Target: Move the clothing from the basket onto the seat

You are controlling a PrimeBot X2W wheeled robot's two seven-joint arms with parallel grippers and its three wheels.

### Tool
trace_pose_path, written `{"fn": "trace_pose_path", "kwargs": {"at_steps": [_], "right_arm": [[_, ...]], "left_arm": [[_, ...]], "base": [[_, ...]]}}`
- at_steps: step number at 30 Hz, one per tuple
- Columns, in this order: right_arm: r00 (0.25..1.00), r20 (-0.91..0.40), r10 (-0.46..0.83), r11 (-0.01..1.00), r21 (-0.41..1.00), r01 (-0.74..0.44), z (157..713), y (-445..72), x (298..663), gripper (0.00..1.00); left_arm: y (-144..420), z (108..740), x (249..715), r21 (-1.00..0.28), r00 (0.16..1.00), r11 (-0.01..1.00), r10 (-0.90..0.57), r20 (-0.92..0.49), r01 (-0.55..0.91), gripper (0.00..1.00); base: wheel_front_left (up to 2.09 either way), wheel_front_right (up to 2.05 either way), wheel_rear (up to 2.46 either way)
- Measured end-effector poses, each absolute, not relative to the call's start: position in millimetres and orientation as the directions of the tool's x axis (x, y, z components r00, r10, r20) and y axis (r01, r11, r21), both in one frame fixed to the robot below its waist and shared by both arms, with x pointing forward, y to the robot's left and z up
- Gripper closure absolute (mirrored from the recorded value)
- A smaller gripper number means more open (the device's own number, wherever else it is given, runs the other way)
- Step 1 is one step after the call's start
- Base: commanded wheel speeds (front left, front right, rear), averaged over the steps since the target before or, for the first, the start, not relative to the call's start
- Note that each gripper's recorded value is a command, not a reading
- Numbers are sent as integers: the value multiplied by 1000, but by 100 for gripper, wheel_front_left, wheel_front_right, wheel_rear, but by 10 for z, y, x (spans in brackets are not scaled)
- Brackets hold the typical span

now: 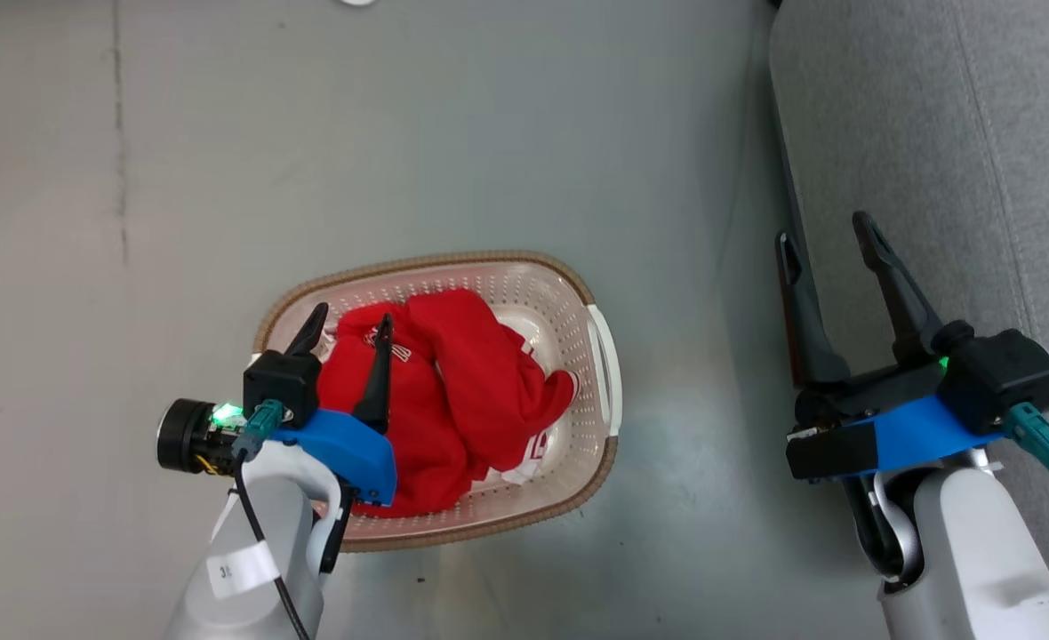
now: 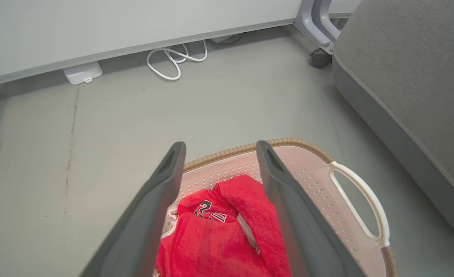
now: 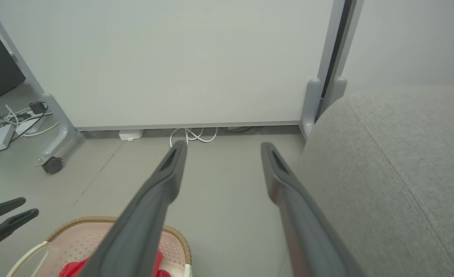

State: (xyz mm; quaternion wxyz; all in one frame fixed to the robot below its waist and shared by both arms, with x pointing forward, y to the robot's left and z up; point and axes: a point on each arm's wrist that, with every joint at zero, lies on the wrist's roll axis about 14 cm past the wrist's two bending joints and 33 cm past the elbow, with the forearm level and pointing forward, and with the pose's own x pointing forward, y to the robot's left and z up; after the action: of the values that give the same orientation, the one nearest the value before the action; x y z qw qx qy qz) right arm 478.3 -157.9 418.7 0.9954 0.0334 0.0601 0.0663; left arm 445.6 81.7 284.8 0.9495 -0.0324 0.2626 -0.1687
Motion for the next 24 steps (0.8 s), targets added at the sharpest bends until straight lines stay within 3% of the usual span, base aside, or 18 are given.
{"fn": "trace_pose_path", "kwargs": {"at_steps": [16, 24], "right_arm": [[966, -240, 99, 993, 90, -79, 3375, -1755, 4896, 0], [951, -292, 98, 992, 105, -70, 3106, -1775, 4847, 0]], "left_arm": [[595, 1439, 4264, -166, 500, 870, -412, -762, 465, 0], [609, 1038, 4143, -151, 393, 845, -388, -834, 514, 0]], "base": [[0, 0, 0], [0, 0, 0]]}}
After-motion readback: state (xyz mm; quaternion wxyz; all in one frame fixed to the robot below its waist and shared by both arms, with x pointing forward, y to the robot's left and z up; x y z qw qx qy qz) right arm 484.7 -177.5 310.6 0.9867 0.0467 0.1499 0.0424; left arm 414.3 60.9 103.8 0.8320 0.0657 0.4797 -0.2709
